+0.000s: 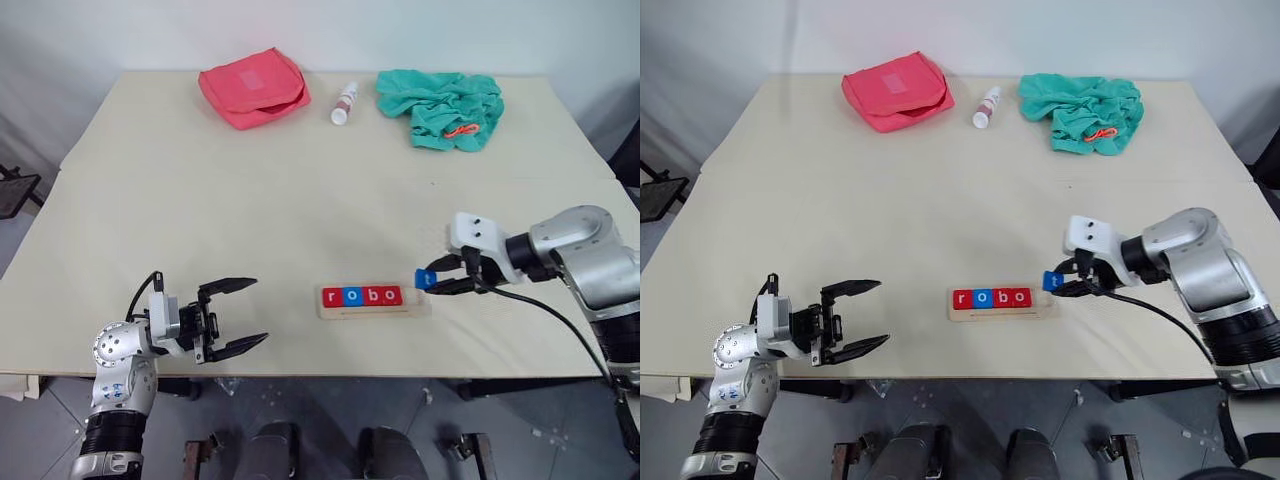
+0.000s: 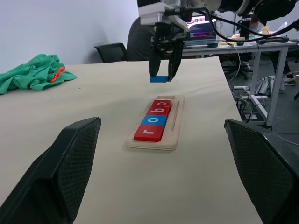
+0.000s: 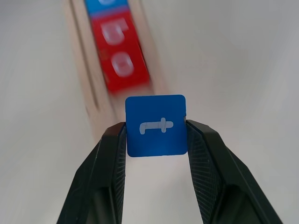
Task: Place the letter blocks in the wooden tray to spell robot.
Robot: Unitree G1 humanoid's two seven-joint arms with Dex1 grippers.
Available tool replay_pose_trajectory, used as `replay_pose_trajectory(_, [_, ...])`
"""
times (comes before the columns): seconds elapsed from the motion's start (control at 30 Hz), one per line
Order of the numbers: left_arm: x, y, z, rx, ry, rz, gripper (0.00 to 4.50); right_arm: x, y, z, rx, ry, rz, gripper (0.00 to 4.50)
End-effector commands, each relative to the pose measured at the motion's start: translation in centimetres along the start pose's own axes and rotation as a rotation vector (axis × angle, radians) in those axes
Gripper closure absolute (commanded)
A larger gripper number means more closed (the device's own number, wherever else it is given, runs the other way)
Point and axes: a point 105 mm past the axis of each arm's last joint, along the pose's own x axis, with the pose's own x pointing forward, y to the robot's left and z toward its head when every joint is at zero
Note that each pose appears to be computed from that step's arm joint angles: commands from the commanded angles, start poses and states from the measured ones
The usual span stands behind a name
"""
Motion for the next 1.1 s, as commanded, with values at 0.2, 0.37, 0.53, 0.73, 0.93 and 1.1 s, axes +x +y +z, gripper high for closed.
replay_pose_trajectory(0.2, [0.2,-0.3,0.2,0.019,-0.012,-0.003,0.00,1.3,0.5,0.3,-0.067,0.023,0.033,3.02])
replay_pose_trajectory(0.37, [0.1,-0.5,0.2,0.019,-0.011,0.004,0.00,1.4,0.2,0.1,-0.080,0.033,0.027,3.02])
replay_pose_trajectory(0.53, [0.1,-0.5,0.2,0.020,-0.011,0.010,0.00,1.5,0.0,-0.2,-0.090,0.041,0.026,3.02])
replay_pose_trajectory(0.73, [0.1,-0.4,0.1,0.022,-0.011,0.013,0.00,1.5,-0.3,-0.4,-0.101,0.052,0.020,1.65])
replay_pose_trajectory(0.93, [0.1,-0.4,0.0,0.020,-0.011,0.011,0.00,1.0,-0.2,0.2,-0.086,0.021,0.011,0.03])
replay_pose_trajectory(1.1, [0.2,-0.2,0.0,0.021,-0.011,0.008,0.00,0.5,0.1,-0.2,-0.066,0.019,0.000,0.03])
